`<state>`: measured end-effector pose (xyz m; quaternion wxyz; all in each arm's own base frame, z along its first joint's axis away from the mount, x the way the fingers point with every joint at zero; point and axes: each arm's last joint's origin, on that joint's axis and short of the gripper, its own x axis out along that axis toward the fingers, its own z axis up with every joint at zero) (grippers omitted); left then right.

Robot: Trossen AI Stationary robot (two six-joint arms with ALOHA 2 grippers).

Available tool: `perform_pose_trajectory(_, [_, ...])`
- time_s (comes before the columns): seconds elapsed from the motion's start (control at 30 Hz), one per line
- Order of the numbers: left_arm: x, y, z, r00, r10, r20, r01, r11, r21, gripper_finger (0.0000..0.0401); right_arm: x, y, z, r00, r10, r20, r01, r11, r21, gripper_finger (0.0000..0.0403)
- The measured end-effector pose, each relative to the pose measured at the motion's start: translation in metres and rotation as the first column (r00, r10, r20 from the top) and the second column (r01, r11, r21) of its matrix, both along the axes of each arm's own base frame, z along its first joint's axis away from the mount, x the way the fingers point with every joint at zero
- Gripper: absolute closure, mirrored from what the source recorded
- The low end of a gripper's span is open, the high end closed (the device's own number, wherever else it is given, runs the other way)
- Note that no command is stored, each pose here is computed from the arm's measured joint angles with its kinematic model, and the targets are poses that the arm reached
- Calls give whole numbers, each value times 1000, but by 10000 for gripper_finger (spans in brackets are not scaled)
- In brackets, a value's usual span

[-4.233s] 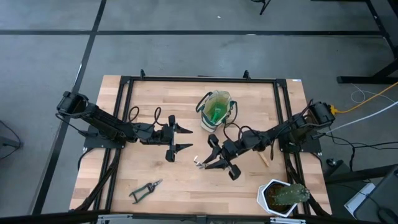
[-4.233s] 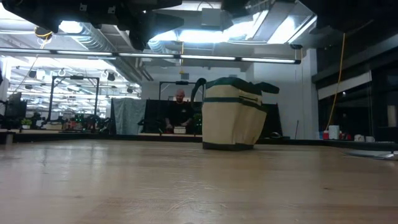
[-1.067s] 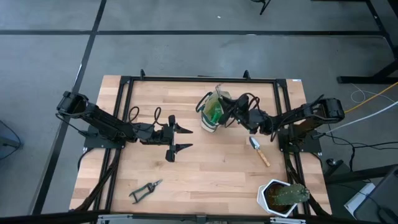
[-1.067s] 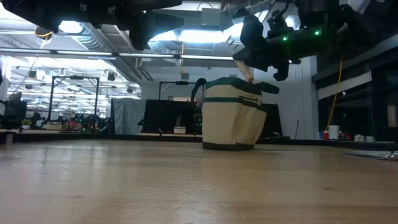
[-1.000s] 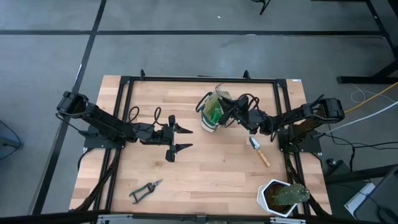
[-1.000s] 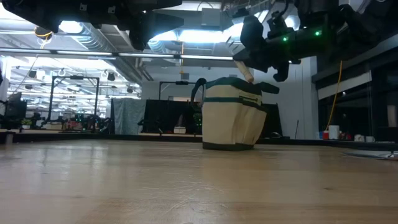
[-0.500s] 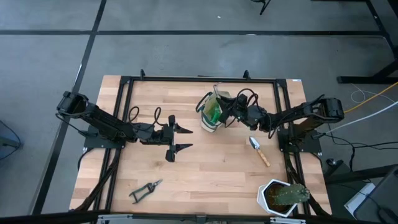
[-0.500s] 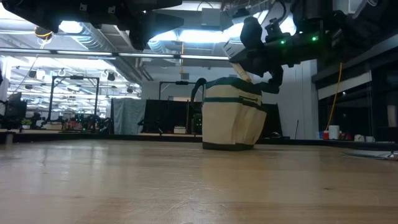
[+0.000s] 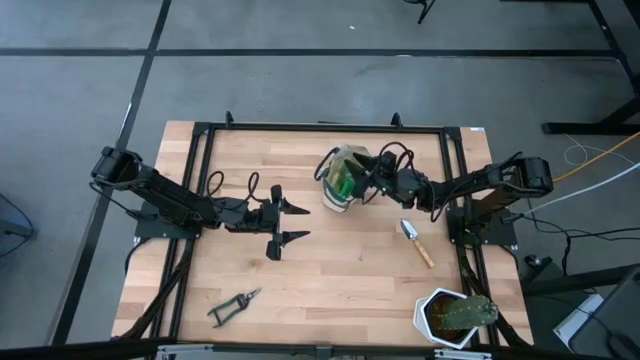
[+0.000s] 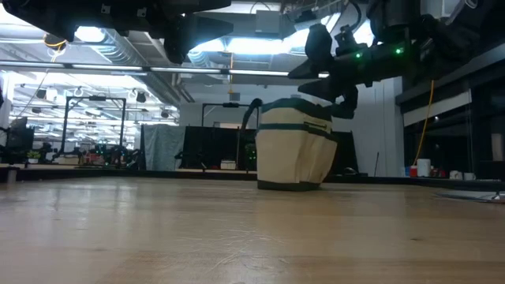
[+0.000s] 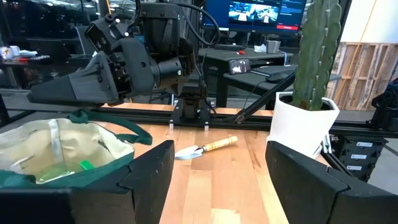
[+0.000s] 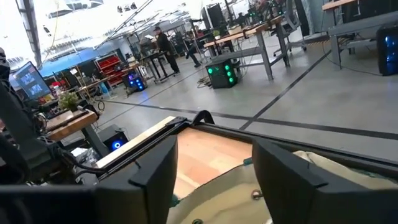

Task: Pick & Place Garden tools in Gardening bag
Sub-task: Put the trowel into the gardening bag

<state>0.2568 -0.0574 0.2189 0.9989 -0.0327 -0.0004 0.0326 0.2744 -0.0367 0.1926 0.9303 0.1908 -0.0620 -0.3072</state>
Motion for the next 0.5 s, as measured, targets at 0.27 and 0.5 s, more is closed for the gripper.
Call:
perform_pose_trajectory(0.27, [0,0,0,1000,0,0,0,1000,0,150,2,4,0,989,141,35,-142,989,48,185])
perform_pose_trajectory(0.5, [0,0,0,1000,0,0,0,1000,0,150,4,9,0,942,328,64,-333,939,89,185])
